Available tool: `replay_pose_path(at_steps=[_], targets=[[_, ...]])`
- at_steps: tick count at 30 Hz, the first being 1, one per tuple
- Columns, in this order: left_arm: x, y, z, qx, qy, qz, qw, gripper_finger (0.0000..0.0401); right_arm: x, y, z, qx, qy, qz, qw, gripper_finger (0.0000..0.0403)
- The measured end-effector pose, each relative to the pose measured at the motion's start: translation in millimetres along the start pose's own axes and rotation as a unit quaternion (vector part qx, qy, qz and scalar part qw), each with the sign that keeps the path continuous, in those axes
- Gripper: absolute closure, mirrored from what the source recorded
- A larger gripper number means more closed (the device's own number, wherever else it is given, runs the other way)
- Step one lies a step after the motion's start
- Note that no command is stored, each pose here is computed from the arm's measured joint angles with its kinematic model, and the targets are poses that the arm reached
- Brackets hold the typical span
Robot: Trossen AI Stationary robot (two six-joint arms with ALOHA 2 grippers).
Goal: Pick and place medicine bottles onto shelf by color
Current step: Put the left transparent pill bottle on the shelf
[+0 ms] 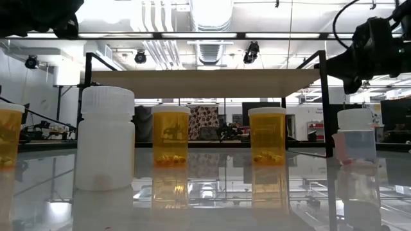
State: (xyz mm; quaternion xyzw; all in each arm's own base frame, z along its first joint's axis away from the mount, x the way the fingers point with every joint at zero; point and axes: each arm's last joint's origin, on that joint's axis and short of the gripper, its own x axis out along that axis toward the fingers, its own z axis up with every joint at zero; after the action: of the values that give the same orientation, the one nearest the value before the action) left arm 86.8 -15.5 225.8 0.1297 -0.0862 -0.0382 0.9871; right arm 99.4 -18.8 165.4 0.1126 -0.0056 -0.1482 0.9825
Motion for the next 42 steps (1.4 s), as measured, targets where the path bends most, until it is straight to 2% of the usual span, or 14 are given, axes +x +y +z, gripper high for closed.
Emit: replay_pose_path(at_steps=[3,10,13,20,23,27,28,34,37,42], targets=[[0.0,0.0,0.0,0.004,0.0,0.0,1.0,0.0396,0.0,0.0,0.2,0.035,-0.001,-0.001,0.999,0.0394],[-0.7,3.3,10.7,0.01,-0.055,0.017,0.998,0.0396,-0.9,2.0,9.9,-0.002,-0.036,0.005,0.999,0.0394],[-2.0,5.7,18.7,0.005,-0.098,0.03,0.995,0.0396,-4.5,6.0,27.5,-0.021,-0.062,0.018,0.998,0.0394],[-7.0,10.9,34.4,-0.006,-0.181,0.056,0.982,0.0396,-19.1,20.2,79.8,-0.039,-0.123,0.101,0.987,0.0394],[-7.7,11.5,36.0,-0.006,-0.191,0.058,0.98,0.0396,-24.6,23.2,96.8,-0.029,-0.143,0.105,0.984,0.0394],[-8.4,12.0,37.3,-0.002,-0.199,0.063,0.978,0.0396,-27.4,26.4,111.7,0.028,-0.149,0.118,0.981,0.0394],[-8.4,12.0,37.5,0.003,-0.199,0.064,0.978,0.0396,-26.1,27.3,114.0,0.024,-0.145,0.119,0.982,0.0394],[-8.3,12.0,37.2,0.007,-0.197,0.064,0.978,0.0396,4.0,40.8,127.2,-0.024,-0.128,0.161,0.978,0.0394],[-8.2,11.8,36.9,0.007,-0.196,0.064,0.979,0.0396,42.3,54.0,129.9,-0.057,-0.062,0.163,0.983,0.0394],[-8.2,11.8,36.9,0.006,-0.196,0.064,0.979,0.0396,70.7,80.0,152.9,-0.107,-0.024,0.192,0.975,0.0394]])
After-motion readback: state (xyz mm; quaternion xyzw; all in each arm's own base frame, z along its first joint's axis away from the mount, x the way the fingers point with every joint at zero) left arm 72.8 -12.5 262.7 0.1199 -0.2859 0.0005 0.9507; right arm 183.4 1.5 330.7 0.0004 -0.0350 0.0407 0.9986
